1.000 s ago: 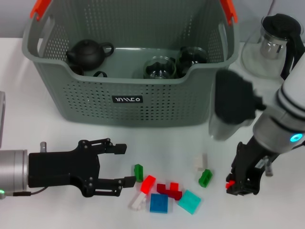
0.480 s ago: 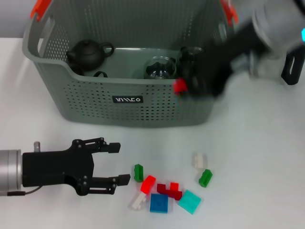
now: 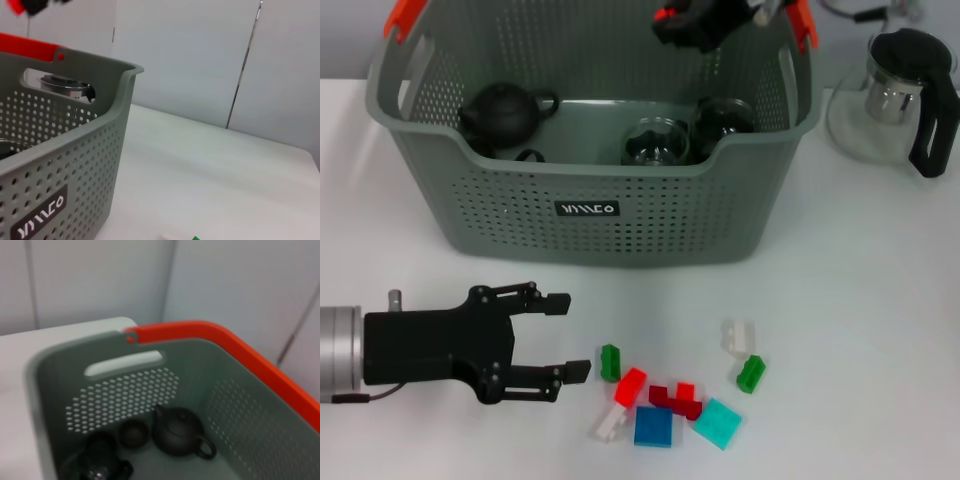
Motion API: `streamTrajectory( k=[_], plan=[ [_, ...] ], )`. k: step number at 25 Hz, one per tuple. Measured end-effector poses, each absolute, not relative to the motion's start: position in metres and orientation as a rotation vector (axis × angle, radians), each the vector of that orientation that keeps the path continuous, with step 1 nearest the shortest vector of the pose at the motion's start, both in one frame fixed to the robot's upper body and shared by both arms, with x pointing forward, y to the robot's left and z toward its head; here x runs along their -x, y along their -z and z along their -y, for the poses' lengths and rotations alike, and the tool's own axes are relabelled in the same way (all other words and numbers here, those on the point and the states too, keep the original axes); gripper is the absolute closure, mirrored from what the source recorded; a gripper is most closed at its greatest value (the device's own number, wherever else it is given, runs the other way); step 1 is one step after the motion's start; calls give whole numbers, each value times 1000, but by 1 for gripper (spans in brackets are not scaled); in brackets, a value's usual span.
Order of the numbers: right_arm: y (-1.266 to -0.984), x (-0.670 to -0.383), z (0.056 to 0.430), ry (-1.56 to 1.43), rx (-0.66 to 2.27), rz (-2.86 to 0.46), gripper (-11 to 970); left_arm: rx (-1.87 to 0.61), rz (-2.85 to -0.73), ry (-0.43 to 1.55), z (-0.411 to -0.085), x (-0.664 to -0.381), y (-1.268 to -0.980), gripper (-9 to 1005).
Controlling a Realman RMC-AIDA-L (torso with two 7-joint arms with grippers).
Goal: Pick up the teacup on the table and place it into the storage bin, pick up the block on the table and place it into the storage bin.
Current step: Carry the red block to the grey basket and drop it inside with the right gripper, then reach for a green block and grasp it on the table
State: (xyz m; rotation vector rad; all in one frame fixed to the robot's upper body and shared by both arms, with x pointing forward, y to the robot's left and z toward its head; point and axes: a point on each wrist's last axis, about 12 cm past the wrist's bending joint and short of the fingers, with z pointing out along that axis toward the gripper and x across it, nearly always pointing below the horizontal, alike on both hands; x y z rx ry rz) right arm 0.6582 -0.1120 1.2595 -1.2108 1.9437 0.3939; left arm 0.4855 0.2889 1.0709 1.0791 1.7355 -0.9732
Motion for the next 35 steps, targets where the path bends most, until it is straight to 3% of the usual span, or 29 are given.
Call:
streamTrajectory(
  k=[8,15,18,23,29,35],
  plan=[
    [-1232,-672,118,-372,1116,-2006,615,-1086,-1731,975,-289,-488,-1073,167],
    [-1233,-676,122,-347,1093,-1984,577,-1087,-1730,976,-289,-488,-1074,167],
    [-1246,-668,121,-375,1120,-1950,320,-1090,-1726,975,-289,-489,-1075,167],
    [-1270,-638,123,-487,1247,-1900,118,-1093,-1724,975,-289,-490,-1076,167],
    [-1275,-590,139,-627,1481,-1897,8,-1095,-1723,974,-289,-491,-1076,166],
    [-1239,-570,151,-637,1615,-2114,11,-1093,-1725,970,-289,-491,-1076,166]
  ],
)
